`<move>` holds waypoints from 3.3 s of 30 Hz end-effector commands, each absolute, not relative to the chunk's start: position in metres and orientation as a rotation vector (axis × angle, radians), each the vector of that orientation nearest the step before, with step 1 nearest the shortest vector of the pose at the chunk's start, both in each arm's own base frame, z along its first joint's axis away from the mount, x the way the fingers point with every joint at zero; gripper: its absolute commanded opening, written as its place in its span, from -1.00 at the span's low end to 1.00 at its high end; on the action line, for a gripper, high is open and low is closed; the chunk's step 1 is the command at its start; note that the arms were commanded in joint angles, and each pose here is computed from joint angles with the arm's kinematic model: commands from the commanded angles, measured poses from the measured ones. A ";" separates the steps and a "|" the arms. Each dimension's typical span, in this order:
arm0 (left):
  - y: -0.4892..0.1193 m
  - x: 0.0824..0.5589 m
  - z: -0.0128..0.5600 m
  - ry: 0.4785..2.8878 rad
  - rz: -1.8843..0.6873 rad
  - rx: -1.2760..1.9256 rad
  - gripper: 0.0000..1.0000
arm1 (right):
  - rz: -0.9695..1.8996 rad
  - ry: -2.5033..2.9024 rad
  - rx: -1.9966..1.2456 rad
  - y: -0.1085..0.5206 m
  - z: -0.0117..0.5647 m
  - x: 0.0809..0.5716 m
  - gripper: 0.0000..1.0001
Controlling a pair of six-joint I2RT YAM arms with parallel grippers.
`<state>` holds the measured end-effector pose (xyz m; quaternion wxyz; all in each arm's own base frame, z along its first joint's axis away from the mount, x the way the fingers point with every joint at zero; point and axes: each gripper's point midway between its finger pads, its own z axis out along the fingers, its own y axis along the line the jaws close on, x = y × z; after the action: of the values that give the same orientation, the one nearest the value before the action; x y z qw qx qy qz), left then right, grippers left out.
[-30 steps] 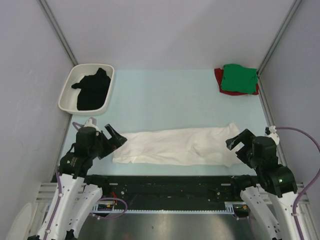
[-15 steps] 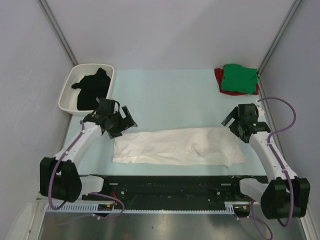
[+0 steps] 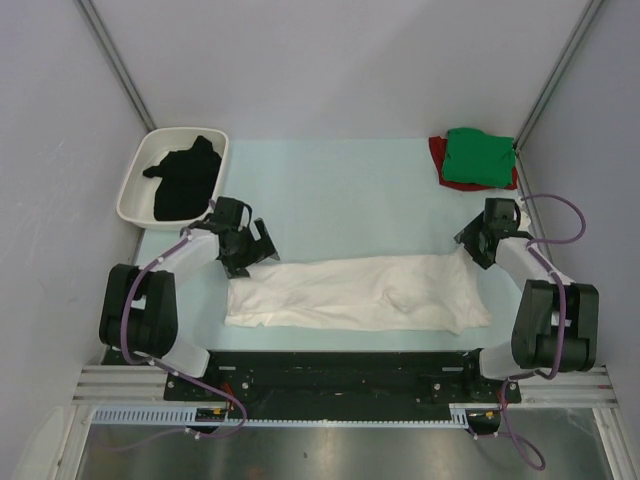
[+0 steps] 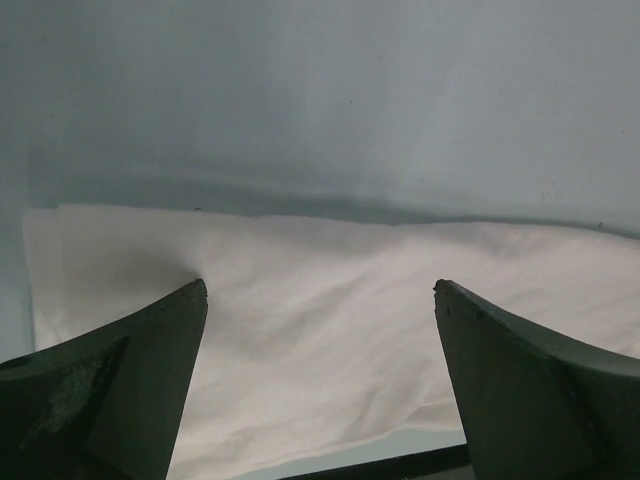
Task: Fold and stack the t-shirts
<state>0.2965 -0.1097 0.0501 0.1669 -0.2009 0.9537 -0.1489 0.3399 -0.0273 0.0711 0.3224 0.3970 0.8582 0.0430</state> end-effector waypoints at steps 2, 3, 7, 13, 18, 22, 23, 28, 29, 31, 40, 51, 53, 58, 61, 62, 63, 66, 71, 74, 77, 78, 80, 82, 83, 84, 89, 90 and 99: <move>-0.108 0.303 0.036 2.698 -0.435 -0.583 1.00 | 0.208 2.206 1.006 -0.023 0.074 0.377 0.23; -0.106 0.302 0.033 2.698 -0.425 -0.597 0.99 | 0.207 2.217 1.007 -0.023 0.068 0.379 0.19; -0.101 0.300 0.021 2.709 -0.418 -0.644 1.00 | 0.199 2.236 1.002 -0.024 0.060 0.381 0.18; -0.090 0.297 0.007 2.732 -0.366 -0.698 1.00 | 0.168 2.262 1.003 -0.028 0.050 0.382 0.04; -0.085 0.296 0.010 2.721 -0.379 -0.721 1.00 | 0.147 2.281 1.048 -0.034 0.035 0.381 -0.85; -0.080 0.297 0.018 2.703 -0.373 -0.722 1.00 | 0.123 2.280 1.087 -0.043 0.032 0.378 -1.00; -0.077 0.299 0.021 2.692 -0.369 -0.724 1.00 | 0.094 2.277 1.099 -0.046 0.033 0.374 -1.00; -0.063 0.298 0.030 2.649 -0.352 -0.767 0.99 | -0.047 2.209 1.145 -0.072 0.053 0.361 -1.00; -0.060 0.298 0.030 2.644 -0.350 -0.780 1.00 | -0.098 2.190 1.162 -0.081 0.057 0.356 -1.00; -0.056 0.299 0.032 2.634 -0.344 -0.796 1.00 | -0.128 2.149 1.167 -0.088 0.069 0.354 -1.00; -0.049 0.310 0.039 2.607 -0.359 -0.812 1.00 | 0.003 2.098 1.170 -0.086 0.086 0.364 -0.56; -0.060 0.319 0.147 2.429 -0.439 -0.633 0.99 | 0.102 1.894 0.957 -0.061 0.198 0.362 0.99; -0.063 0.307 0.154 2.421 -0.458 -0.613 0.99 | 0.151 1.930 0.850 -0.033 0.210 0.357 0.99; -0.065 0.265 0.158 2.393 -0.490 -0.585 1.00 | 0.336 2.085 0.582 0.047 0.211 0.333 1.00; -0.073 0.244 0.142 2.424 -0.544 -0.573 1.00 | 0.424 2.200 0.517 0.082 0.193 0.314 0.99; -0.076 0.237 0.143 2.415 -0.564 -0.556 0.99 | 0.441 2.242 0.532 0.089 0.179 0.306 0.99; -0.079 0.232 0.140 2.421 -0.589 -0.557 1.00 | 0.448 2.250 0.549 0.091 0.172 0.302 0.99; -0.088 0.217 0.123 2.436 -0.651 -0.560 1.00 | 0.449 2.265 0.666 0.083 0.136 0.288 0.99; -0.099 0.209 0.122 2.417 -0.741 -0.532 0.99 | 0.406 2.272 0.885 0.054 0.092 0.273 1.00; -0.101 0.208 0.124 2.413 -0.750 -0.514 1.00 | 0.350 2.222 1.015 0.034 0.087 0.261 0.99; -0.105 0.209 0.126 2.403 -0.784 -0.496 0.99 | 0.219 2.177 1.101 0.013 0.086 0.249 0.99; -0.106 0.210 0.125 2.407 -0.793 -0.495 0.99 | 0.155 2.170 1.132 0.003 0.083 0.243 0.99; -0.110 0.211 0.126 2.402 -0.821 -0.482 0.99 | 0.114 2.162 1.171 -0.006 0.081 0.239 0.99; -0.113 0.212 0.124 2.409 -0.836 -0.474 0.99 | 0.024 2.144 1.233 -0.022 0.077 0.231 1.00; -0.114 0.212 0.124 2.411 -0.846 -0.464 0.99 | 0.009 2.141 1.242 -0.025 0.076 0.230 0.99; -0.116 0.212 0.124 2.412 -0.852 -0.451 0.99 | -0.016 2.136 1.259 -0.030 0.075 0.227 0.99; -0.117 0.212 0.121 2.426 -0.850 -0.435 1.00 | -0.088 2.108 1.314 -0.042 0.070 0.225 0.99; -0.119 0.212 0.122 2.423 -0.864 -0.421 1.00 | -0.098 2.127 1.321 -0.042 0.065 0.226 1.00; -0.121 0.214 0.113 2.449 -0.868 -0.396 0.99 | -0.045 2.252 1.262 -0.028 0.033 0.248 0.99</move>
<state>0.2107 -0.1146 0.1125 0.2483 -0.1710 0.9035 -0.3046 0.2239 -0.0286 0.0297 0.2474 0.4807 0.8405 -0.0357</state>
